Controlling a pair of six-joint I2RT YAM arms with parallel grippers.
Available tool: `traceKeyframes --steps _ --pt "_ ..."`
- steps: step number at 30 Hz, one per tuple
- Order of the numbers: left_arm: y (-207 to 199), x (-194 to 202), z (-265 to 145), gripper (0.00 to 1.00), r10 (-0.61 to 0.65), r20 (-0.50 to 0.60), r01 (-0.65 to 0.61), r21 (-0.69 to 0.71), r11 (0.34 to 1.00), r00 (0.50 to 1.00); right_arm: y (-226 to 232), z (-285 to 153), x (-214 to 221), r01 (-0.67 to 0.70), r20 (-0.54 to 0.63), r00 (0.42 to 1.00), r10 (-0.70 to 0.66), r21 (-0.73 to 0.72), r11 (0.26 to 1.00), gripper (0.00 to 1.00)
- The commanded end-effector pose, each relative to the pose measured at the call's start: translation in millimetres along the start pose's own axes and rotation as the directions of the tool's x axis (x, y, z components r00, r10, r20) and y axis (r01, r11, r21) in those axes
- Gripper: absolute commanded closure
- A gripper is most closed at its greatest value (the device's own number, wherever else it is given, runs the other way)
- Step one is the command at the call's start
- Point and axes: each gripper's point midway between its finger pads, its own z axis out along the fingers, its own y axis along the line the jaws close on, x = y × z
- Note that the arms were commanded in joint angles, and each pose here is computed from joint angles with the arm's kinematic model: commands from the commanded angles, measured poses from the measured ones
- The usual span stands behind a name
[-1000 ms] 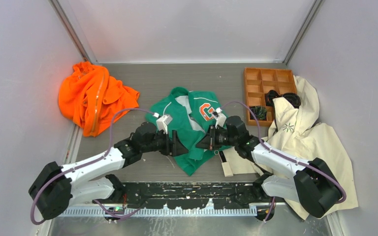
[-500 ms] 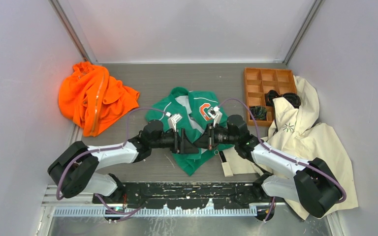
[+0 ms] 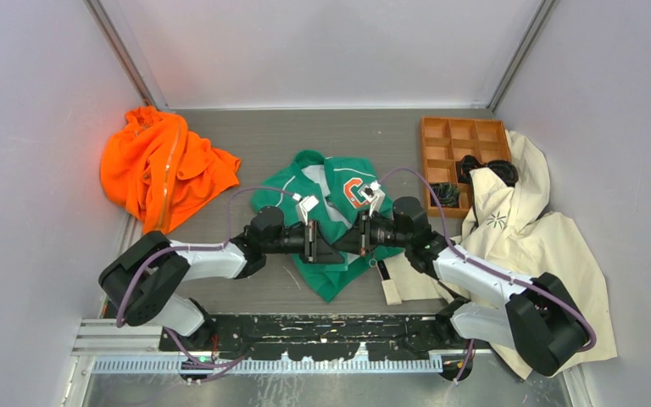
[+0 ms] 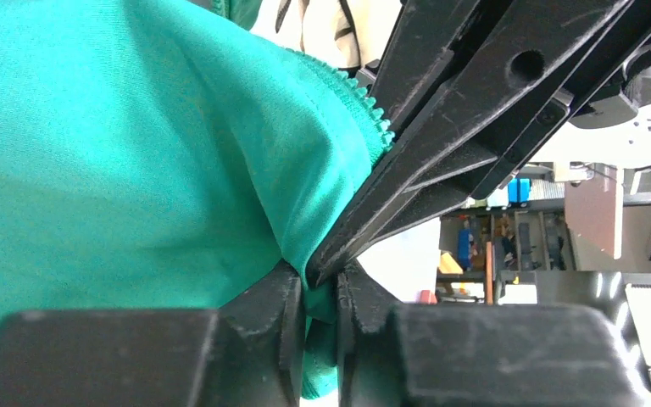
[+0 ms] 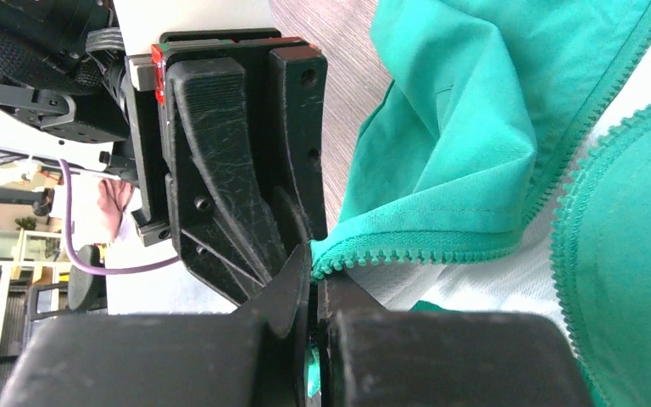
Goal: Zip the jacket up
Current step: Pick up the jacket from the center of the board.
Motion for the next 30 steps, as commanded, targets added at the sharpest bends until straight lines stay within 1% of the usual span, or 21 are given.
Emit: traceKeyframes --steps 1,2,3,6,10,13,15,17,19,21,22,24,26,28,30 --pt "-21 -6 1 0.91 0.054 0.009 -0.054 0.092 0.994 0.999 12 -2 -22 0.08 0.074 0.994 -0.077 -0.029 0.996 0.96" --pt "-20 -5 2 0.97 0.053 0.005 -0.054 0.094 0.994 0.999 12 -2 -23 0.082 0.077 0.994 -0.08 -0.027 0.996 0.95" --pt "-20 -4 2 1.0 0.054 0.004 -0.054 0.093 0.994 0.999 10 -3 -25 0.085 0.083 0.993 -0.083 -0.021 0.996 0.94" --pt "-15 -1 1 1.0 0.061 0.0 -0.061 0.087 0.994 0.998 8 -6 -34 0.101 0.101 0.99 -0.1 -0.005 0.995 0.85" --pt "-8 0 0 1.0 0.086 0.015 -0.087 0.071 0.994 0.996 10 -13 -42 0.167 0.093 0.982 -0.164 -0.022 0.986 0.68" --pt "-4 0 -1 1.0 0.102 0.029 -0.103 0.06 0.993 0.994 16 -23 -37 0.25 0.04 0.968 -0.247 -0.073 0.966 0.57" --pt "-2 1 -2 1.0 0.111 0.039 -0.113 0.051 0.992 0.993 20 -31 -27 0.286 -0.012 0.957 -0.289 -0.104 0.952 0.53" --pt "0 0 -3 1.0 0.123 0.047 -0.125 0.047 0.991 0.991 23 -40 -17 0.337 -0.067 0.935 -0.348 -0.13 0.932 0.49" --pt "0 -1 -4 1.0 0.137 0.061 -0.14 0.045 0.989 0.989 26 -50 -6 0.412 -0.108 0.896 -0.431 -0.161 0.897 0.45" --pt "0 -3 -5 1.0 0.151 0.078 -0.155 0.042 0.987 0.985 25 -61 2 0.497 -0.141 0.841 -0.522 -0.179 0.849 0.39" --pt "-1 -4 -6 1.0 0.161 0.088 -0.166 0.043 0.985 0.983 24 -67 5 0.533 -0.157 0.815 -0.558 -0.176 0.828 0.34" --pt "-1 -6 -7 1.0 0.18 0.11 -0.186 0.042 0.982 0.977 13 -76 6 0.596 -0.189 0.769 -0.611 -0.137 0.792 0.23" --pt "-1 -8 -10 1.0 0.2 0.133 -0.206 0.036 0.978 0.971 -3 -84 6 0.607 -0.229 0.763 -0.604 -0.068 0.792 0.13" --pt "0 -9 -11 1.0 0.216 0.154 -0.223 0.029 0.974 0.964 -20 -92 8 0.598 -0.273 0.77 -0.577 -0.006 0.801 0.1" --pt "1 -11 -13 1.0 0.228 0.171 -0.236 0.027 0.971 0.958 -40 -98 10 0.586 -0.324 0.778 -0.538 0.064 0.808 0.11"
